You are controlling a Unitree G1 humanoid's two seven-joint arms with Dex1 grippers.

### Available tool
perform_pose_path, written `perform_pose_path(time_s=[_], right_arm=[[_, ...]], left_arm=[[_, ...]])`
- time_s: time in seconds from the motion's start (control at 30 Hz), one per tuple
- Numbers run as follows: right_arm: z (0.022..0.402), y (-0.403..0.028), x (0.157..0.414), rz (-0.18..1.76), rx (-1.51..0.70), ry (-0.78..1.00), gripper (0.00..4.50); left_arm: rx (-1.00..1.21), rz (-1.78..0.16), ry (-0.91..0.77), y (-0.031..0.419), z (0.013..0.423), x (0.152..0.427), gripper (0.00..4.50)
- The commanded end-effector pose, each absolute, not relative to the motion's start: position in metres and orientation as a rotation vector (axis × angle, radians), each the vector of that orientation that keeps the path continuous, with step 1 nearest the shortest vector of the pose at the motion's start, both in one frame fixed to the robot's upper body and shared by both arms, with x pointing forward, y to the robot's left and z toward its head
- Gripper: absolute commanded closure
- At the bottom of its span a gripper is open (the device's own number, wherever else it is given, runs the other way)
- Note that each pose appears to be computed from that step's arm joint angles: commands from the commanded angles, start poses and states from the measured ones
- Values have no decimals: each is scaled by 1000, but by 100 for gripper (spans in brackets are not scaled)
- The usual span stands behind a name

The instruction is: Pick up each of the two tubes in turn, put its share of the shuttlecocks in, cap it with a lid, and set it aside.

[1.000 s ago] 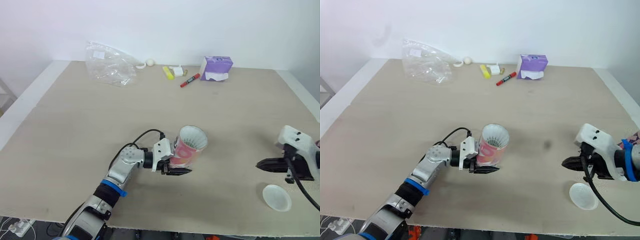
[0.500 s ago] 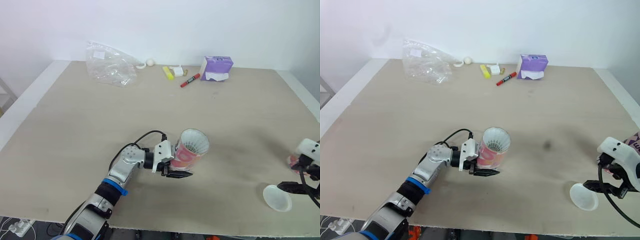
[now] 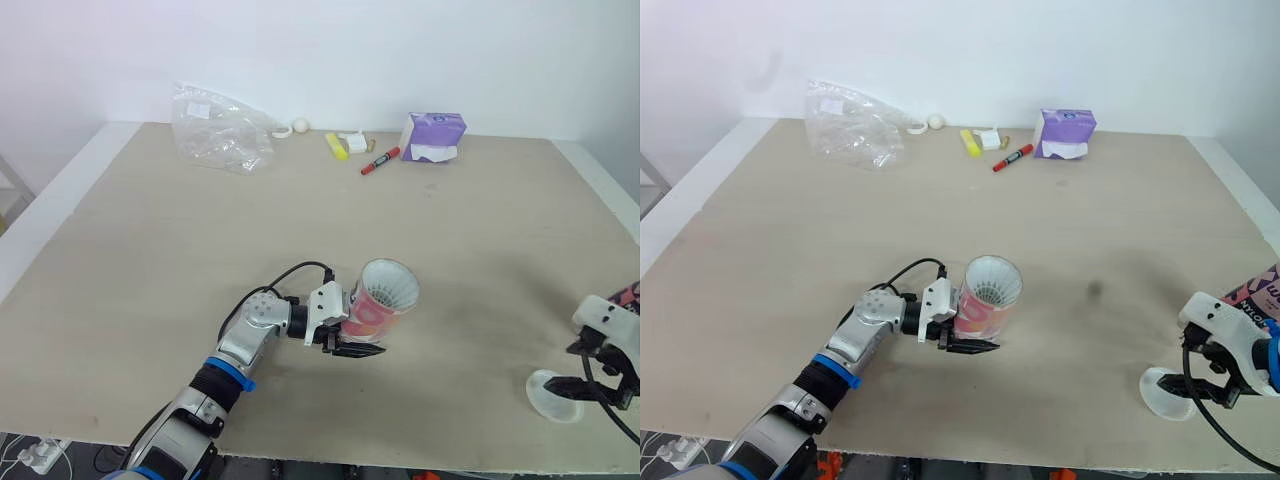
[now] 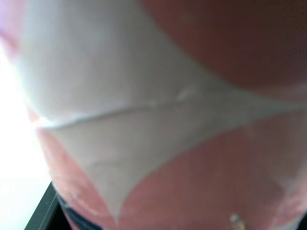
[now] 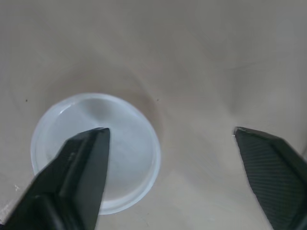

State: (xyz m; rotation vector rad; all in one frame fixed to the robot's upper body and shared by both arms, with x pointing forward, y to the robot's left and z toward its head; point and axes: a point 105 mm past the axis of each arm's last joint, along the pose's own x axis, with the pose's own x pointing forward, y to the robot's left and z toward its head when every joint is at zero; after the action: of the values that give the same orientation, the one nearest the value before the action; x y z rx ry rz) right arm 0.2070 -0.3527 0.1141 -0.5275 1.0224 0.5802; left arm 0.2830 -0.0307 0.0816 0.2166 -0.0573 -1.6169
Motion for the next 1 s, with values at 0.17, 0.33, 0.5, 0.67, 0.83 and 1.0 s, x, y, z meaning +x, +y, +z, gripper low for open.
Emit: perform_pose_path(time_s=[0.17, 0.33, 0.5, 0.67, 0.83, 1.0], right_arm=[[110, -352, 202, 629, -548, 1039, 389], [105, -347, 199, 653, -544, 1039, 447], [124, -332, 211, 717, -630, 926, 447], [193, -276, 239, 873, -767, 666, 447], [254, -222, 252, 998, -885, 428, 447], [286, -171, 248, 1171, -978, 269, 447]], left_arm=[[222, -1619, -29, -31, 76, 281, 154], [220, -1611, -23, -30, 75, 281, 154], [216, -1597, -6, -28, 73, 284, 154], [186, -1550, 14, -24, 73, 294, 154], [199, -1533, 10, -23, 72, 299, 154], [211, -1519, 7, -22, 70, 302, 154]])
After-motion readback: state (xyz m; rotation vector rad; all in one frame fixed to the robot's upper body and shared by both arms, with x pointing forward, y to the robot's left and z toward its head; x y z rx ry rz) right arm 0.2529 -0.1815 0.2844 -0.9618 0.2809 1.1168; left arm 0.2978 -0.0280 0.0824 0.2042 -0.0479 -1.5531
